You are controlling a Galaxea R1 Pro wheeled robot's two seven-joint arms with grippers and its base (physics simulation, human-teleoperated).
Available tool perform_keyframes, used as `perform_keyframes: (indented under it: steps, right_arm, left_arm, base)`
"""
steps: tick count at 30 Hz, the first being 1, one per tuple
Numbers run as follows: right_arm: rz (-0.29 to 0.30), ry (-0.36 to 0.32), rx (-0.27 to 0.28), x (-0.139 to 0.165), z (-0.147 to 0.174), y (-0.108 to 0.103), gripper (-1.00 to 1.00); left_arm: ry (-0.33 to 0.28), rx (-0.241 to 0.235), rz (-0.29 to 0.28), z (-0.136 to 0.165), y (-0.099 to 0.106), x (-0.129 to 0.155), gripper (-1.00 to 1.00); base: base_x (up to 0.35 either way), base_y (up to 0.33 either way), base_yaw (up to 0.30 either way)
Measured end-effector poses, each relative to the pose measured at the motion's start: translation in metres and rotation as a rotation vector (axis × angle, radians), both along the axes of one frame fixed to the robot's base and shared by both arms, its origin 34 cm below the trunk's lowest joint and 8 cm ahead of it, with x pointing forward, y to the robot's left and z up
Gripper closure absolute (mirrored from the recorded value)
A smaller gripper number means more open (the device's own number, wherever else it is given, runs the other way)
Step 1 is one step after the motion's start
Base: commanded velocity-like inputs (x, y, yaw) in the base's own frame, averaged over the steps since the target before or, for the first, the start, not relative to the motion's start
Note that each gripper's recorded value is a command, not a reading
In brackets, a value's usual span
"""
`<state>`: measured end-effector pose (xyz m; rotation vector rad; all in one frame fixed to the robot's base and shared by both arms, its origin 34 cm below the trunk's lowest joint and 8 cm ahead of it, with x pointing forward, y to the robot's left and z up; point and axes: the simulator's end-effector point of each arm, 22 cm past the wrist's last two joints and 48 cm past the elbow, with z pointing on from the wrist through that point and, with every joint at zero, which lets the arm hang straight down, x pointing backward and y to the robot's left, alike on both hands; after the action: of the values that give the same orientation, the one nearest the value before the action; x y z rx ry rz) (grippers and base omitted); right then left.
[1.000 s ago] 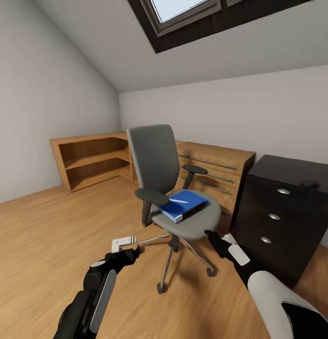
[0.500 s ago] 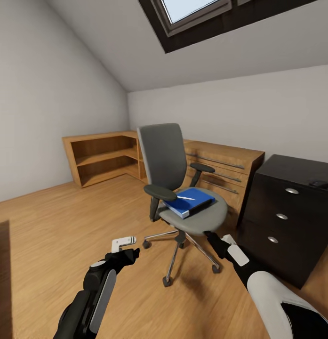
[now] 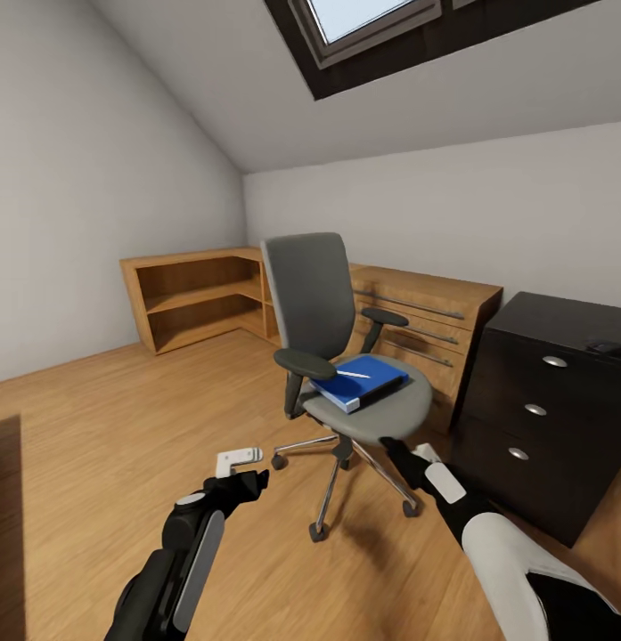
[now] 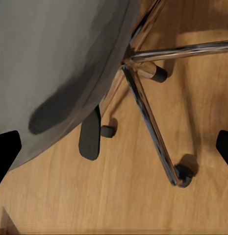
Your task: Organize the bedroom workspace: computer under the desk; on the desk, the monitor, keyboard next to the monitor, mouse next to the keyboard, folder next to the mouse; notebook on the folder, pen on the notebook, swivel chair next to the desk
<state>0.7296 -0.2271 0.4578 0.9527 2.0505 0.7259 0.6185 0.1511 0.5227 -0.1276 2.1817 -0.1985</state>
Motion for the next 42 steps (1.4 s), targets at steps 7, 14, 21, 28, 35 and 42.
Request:
perform_keyframes:
  steps: [7, 14, 21, 28, 35, 42]
  right_arm:
    - [0.009, -0.002, 0.003, 0.0, 0.001, 0.007, -1.0]
    - [0.014, -0.003, -0.002, 0.0, 0.001, 0.008, -1.0]
    - [0.014, -0.005, -0.003, 0.0, 0.002, 0.008, -1.0]
    - [0.017, -0.005, -0.006, 0.0, 0.002, 0.009, -1.0]
    - [0.019, -0.006, -0.01, 0.0, 0.002, 0.009, -1.0]
    - [0.02, -0.006, -0.012, 0.001, 0.002, 0.009, -1.0]
  left_arm:
    - [0.002, 0.002, -0.005, -0.001, -0.002, 0.0, -1.0]
    - [0.022, 0.007, -0.007, -0.01, -0.003, -0.003, -1.0]
    - [0.023, 0.008, -0.006, -0.01, -0.002, -0.003, -1.0]
    - [0.023, 0.009, -0.006, -0.01, -0.002, -0.003, -1.0]
    - [0.023, 0.009, -0.005, -0.01, -0.002, -0.003, -1.0]
    - [0.023, 0.009, -0.005, -0.01, -0.002, -0.003, -1.0]
  base:
    - [0.0, 0.0, 0.0]
    - [0.028, 0.0, 0.0]
    - [0.298, 0.0, 0.0]
    - [0.32, 0.04, 0.0]
    - [0.304, 0.171, 0.0]
    - [0.162, 0.236, 0.0]
